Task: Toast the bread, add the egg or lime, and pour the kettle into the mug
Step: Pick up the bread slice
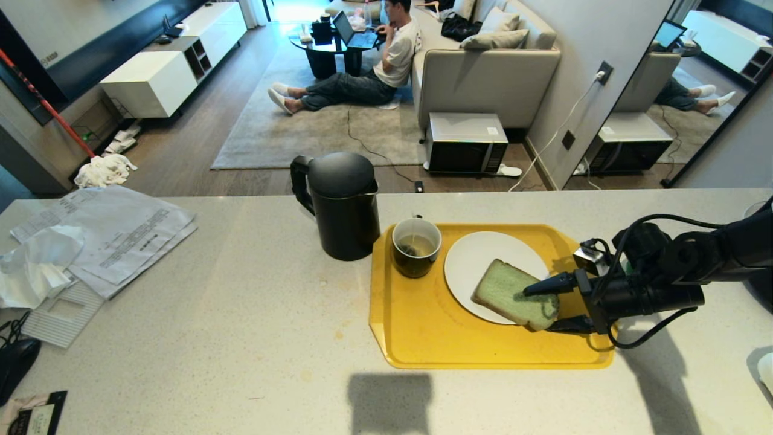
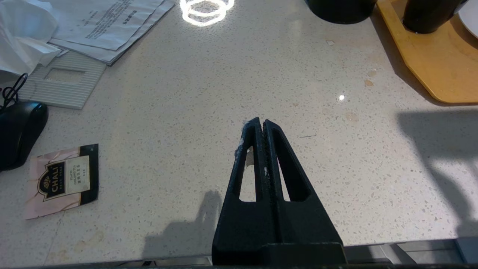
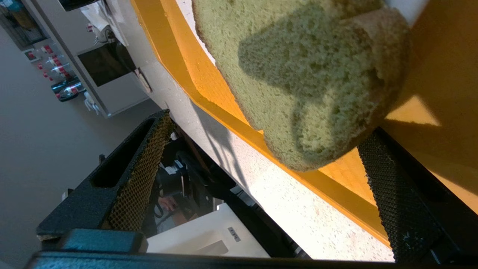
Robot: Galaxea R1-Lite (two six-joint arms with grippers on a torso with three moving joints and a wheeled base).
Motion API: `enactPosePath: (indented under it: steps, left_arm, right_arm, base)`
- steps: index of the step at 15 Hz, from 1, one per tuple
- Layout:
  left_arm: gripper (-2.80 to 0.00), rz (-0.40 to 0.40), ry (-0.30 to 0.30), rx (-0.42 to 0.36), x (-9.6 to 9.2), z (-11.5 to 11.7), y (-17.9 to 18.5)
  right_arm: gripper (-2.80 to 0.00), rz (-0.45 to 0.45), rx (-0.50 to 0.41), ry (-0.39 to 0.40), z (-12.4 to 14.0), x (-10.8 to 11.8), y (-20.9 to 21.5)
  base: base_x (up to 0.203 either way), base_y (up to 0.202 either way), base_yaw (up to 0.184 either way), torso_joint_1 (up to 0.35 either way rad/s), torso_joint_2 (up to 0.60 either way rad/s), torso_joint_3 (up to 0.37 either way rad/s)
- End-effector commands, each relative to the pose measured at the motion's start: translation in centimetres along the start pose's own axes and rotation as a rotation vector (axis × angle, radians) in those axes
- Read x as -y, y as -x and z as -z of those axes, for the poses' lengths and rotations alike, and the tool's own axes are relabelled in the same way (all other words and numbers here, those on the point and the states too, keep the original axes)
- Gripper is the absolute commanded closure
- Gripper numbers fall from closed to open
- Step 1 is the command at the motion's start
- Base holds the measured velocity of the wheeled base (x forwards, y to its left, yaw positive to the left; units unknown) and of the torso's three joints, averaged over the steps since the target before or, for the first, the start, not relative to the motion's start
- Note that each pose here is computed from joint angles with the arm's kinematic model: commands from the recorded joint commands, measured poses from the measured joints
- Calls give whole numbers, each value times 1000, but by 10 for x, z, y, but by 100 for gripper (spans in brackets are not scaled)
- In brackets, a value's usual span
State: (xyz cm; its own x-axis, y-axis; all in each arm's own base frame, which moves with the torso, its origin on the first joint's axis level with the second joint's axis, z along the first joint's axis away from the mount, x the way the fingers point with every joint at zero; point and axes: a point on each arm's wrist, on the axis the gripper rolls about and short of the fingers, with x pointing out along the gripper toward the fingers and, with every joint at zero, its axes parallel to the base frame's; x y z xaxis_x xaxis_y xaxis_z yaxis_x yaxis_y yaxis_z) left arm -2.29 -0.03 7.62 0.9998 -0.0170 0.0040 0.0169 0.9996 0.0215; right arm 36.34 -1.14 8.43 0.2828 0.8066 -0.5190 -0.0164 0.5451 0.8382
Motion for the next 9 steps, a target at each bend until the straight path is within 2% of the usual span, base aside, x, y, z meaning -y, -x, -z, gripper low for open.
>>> enactPosePath:
  steps: [1, 9]
  left_arm:
    - [0, 1, 0, -1, 0, 0, 0]
    - [0, 1, 0, -1, 0, 0, 0]
  right_arm:
    - [-280, -8, -6, 6, -2, -2, -3]
    - [-280, -11, -2, -12, -4, -6, -3]
  base:
    - [0, 0, 0, 0, 0, 0]
    - [0, 0, 0, 0, 0, 0]
